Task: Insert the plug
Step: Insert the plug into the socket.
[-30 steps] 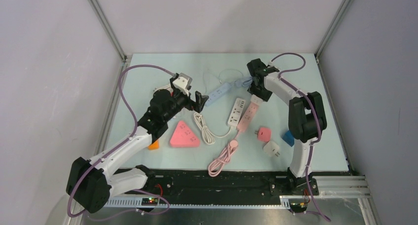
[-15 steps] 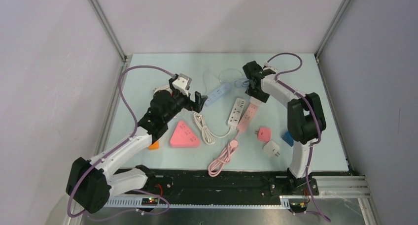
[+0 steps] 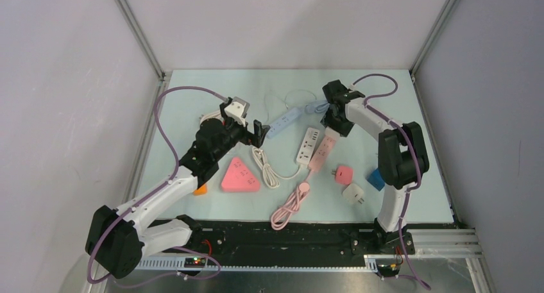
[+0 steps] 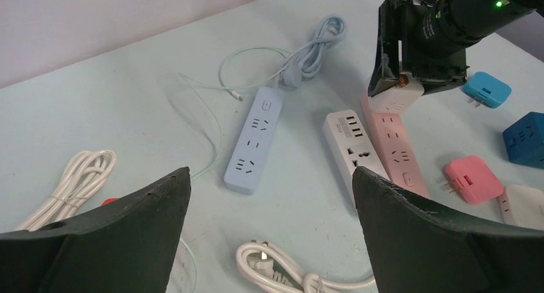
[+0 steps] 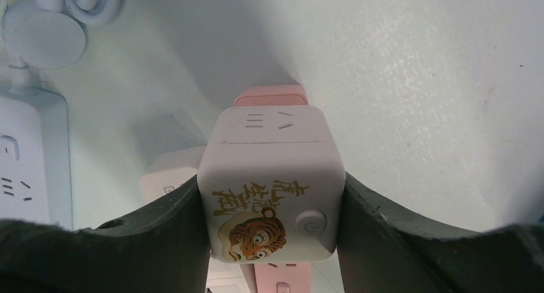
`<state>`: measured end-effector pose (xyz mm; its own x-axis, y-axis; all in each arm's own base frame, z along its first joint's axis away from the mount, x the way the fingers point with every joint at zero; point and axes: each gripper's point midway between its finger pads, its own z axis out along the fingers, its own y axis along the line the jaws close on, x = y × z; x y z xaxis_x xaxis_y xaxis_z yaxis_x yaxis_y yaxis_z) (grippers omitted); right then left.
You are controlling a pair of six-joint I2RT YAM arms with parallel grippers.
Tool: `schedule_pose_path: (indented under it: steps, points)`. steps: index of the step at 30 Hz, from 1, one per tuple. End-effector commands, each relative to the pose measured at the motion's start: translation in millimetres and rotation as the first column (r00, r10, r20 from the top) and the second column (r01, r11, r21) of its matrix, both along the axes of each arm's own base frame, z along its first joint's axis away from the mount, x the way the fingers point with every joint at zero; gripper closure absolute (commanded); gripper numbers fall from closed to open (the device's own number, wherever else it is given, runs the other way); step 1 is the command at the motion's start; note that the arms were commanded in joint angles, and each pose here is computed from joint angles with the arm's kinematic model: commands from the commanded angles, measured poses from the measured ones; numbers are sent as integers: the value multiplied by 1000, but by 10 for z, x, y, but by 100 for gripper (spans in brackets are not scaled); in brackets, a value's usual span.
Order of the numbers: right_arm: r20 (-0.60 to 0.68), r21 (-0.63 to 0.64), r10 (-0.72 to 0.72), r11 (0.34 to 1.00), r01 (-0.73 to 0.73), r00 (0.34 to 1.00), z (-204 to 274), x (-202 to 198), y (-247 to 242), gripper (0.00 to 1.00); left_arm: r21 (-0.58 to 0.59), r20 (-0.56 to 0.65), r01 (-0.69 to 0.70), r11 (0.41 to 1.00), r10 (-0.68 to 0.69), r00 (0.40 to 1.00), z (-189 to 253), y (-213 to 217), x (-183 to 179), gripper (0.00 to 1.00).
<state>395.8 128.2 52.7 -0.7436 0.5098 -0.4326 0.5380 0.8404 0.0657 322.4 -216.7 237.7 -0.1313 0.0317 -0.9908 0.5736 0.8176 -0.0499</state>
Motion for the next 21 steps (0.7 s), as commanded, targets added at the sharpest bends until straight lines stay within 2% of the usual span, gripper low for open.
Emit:
schedule_pose_path:
  steps: [1, 3, 9, 11, 18, 19, 21]
  points:
    - [-465, 14, -31, 999, 42, 885, -745, -1016, -38, 100, -9, 51, 2, 1000, -2, 999, 136, 3, -13, 0]
    - [-470, 13, -21, 999, 31, 883, -728, -983, -41, 98, -10, 51, 4, 1000, -3, 999, 142, -4, -10, 0]
    - [-449, -23, 34, 999, -49, 893, -621, -907, -8, 53, -9, 56, 0, 1000, 1, 998, 152, 7, -15, 0]
    - [-422, -18, 51, 998, -64, 905, -543, -836, 19, 44, -8, 57, -3, 1000, 3, 998, 151, 12, -14, 0]
    - [-342, -3, 84, 996, -90, 936, -228, -578, 56, 21, -7, 68, -3, 1000, 3, 998, 182, 21, -18, 0]
    - [-335, 2, 87, 996, -92, 938, -190, -562, 60, 8, -6, 69, -3, 1000, 4, 998, 181, 23, -22, 0]
    - [-315, 6, 96, 995, -99, 944, -114, -521, 62, 2, -6, 71, -6, 1000, 6, 997, 183, 32, -28, 0]
